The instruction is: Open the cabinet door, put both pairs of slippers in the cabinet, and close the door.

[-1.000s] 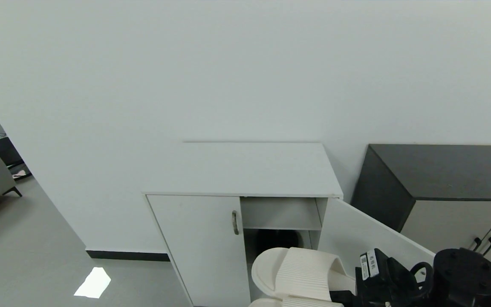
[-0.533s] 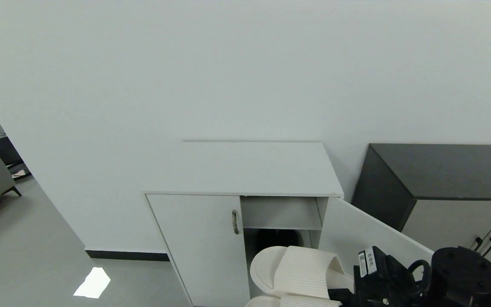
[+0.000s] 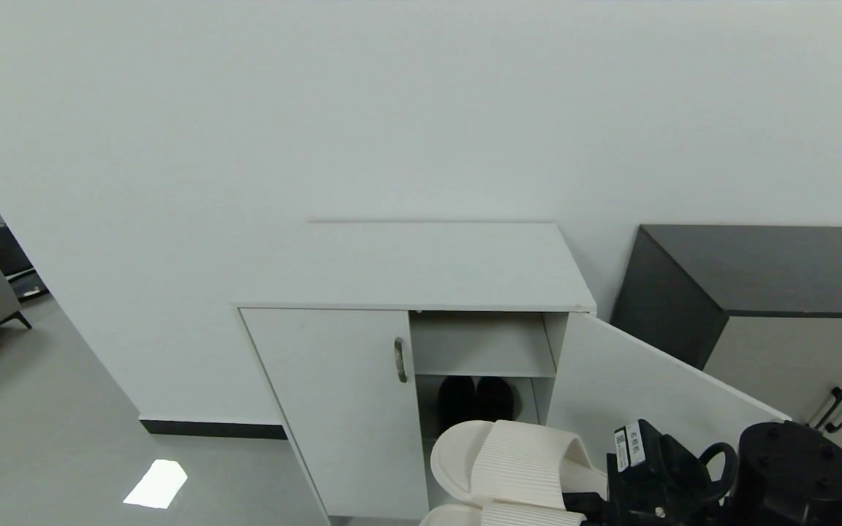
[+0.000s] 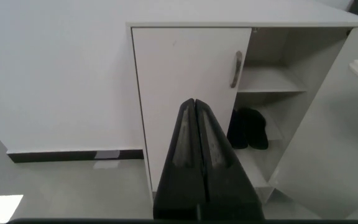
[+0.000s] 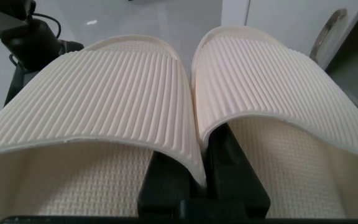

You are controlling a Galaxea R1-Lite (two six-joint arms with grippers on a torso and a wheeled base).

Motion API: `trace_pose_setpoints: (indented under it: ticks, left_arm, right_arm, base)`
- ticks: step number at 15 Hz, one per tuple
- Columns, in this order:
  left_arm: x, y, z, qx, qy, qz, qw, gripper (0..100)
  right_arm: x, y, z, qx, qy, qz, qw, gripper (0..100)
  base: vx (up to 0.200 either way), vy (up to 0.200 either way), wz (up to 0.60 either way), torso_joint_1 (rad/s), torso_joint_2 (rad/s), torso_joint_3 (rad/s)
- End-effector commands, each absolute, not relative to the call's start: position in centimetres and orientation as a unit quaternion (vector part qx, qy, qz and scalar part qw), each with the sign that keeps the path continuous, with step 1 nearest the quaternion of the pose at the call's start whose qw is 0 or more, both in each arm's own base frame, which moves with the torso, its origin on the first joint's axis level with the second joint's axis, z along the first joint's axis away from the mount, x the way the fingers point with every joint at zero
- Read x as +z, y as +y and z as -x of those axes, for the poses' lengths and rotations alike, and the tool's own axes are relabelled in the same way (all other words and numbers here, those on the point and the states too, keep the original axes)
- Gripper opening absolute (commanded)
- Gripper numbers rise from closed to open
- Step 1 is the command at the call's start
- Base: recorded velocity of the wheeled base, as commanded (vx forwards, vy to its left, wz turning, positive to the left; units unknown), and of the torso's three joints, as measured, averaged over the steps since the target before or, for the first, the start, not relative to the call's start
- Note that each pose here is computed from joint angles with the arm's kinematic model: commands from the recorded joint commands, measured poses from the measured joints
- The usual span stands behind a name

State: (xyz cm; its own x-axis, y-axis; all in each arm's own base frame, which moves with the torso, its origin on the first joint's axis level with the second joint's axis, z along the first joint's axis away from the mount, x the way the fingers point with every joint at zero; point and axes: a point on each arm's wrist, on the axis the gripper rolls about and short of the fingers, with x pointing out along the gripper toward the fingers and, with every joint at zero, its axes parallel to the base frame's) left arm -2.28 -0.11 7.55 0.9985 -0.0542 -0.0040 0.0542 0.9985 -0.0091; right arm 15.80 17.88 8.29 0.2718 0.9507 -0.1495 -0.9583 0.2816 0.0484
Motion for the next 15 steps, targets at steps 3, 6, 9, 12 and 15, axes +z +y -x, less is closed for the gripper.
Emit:
trace_pose_setpoints:
  ticks: [3, 6, 9, 12, 15]
  left_arm:
    - [7.56, -0.11, 2.28, -0.027, 0.002, 0.005, 1.0, 0]
    - [7.52, -0.11, 2.27, -0.027, 0.002, 0.005, 1.0, 0]
    - [7.52, -0.11, 2.27, -0.027, 0.002, 0.005, 1.0, 0]
    - [7.56, -0.11, 2.28, -0.027, 0.002, 0.005, 1.0, 0]
    - [7.52, -0.11, 2.27, -0.027, 0.002, 0.005, 1.0, 0]
  right_arm:
    - [8.23, 17.89, -15.79, 0.599, 0.076, 0.026, 0.797, 0]
    - [8.23, 17.89, -15.79, 0.599, 0.076, 0.026, 0.797, 0]
    - [8.19, 17.9, -15.8, 0.598, 0.08, 0.021, 0.797, 0]
    - [8.19, 17.9, -15.79, 0.598, 0.087, 0.011, 0.797, 0]
    - [8.19, 17.9, -15.79, 0.598, 0.087, 0.012, 0.797, 0]
  base:
    - [0.0, 0.0, 0.0, -0.253, 0.55, 0.3]
    - [0.0, 0.0, 0.0, -0.242, 0.54, 0.295]
    - [0.0, 0.0, 0.0, -0.229, 0.52, 0.287]
    - [0.0, 0.0, 0.0, -0.217, 0.51, 0.289]
    - [0.0, 0.0, 0.0, -0.203, 0.49, 0.287]
